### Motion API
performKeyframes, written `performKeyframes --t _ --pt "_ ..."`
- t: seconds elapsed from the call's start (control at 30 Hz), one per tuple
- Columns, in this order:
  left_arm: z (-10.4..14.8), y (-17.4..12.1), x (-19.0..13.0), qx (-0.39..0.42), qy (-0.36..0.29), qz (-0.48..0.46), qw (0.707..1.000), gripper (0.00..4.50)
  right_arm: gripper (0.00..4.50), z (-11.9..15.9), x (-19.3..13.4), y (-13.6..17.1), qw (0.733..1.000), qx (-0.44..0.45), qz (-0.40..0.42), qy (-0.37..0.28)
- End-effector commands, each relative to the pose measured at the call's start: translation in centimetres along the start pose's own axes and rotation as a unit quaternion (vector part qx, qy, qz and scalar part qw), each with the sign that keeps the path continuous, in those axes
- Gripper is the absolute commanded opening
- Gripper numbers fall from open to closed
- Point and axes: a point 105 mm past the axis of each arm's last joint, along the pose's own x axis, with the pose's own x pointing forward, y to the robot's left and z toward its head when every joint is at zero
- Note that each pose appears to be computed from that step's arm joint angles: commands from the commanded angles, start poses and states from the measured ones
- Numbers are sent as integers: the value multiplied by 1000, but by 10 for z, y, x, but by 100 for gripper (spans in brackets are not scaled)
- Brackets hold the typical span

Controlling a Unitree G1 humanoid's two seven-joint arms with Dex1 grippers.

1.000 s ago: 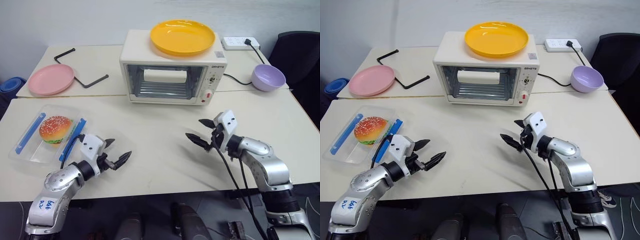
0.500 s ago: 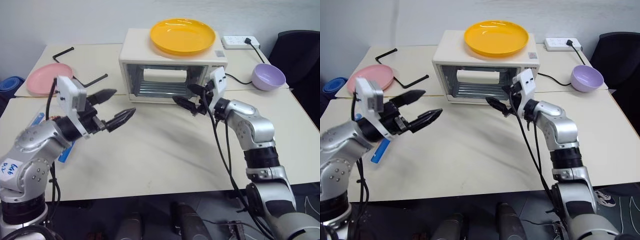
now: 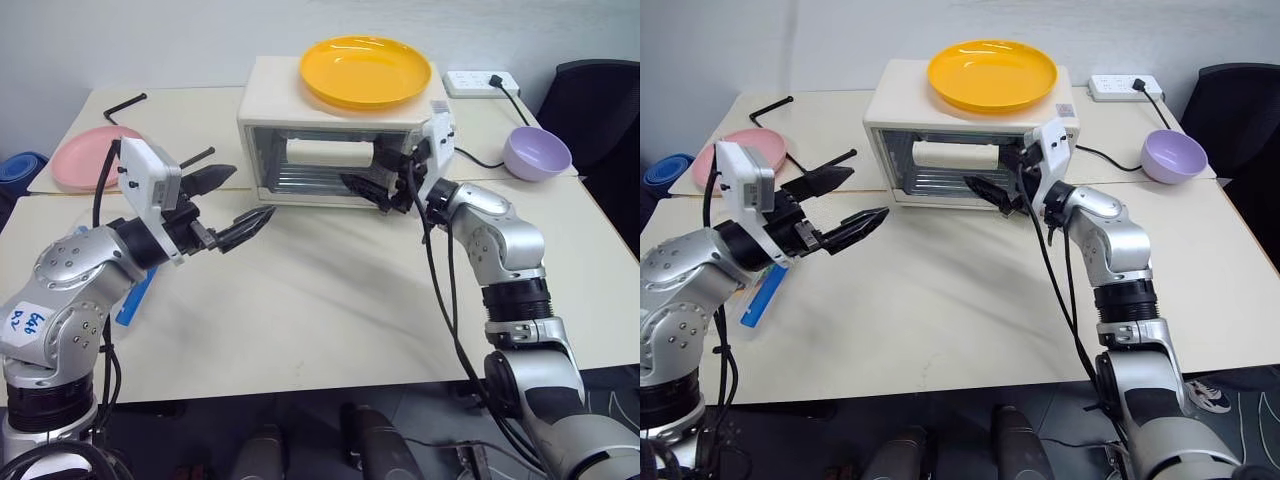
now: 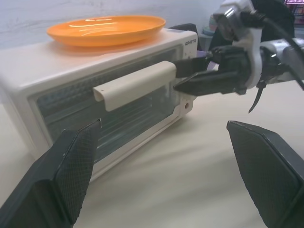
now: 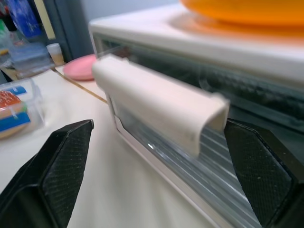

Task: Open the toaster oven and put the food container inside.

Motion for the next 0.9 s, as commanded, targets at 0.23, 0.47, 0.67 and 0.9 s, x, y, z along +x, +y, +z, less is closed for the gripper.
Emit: performKeyframes --t 0.23,0.47,0.67,0.9 --pt "28 44 19 32 -53 73 995 450 446 2 -9 44 996 1 84 -22" --pt "52 66 46 79 -57 64 993 298 450 -7 -9 46 997 10 73 -18" --pt "42 72 54 122 -15 30 992 105 450 -9 -10 50 997 12 68 -18" --pt "20 74 52 194 69 -50 977 5 450 -19 -19 57 998 20 55 -11"
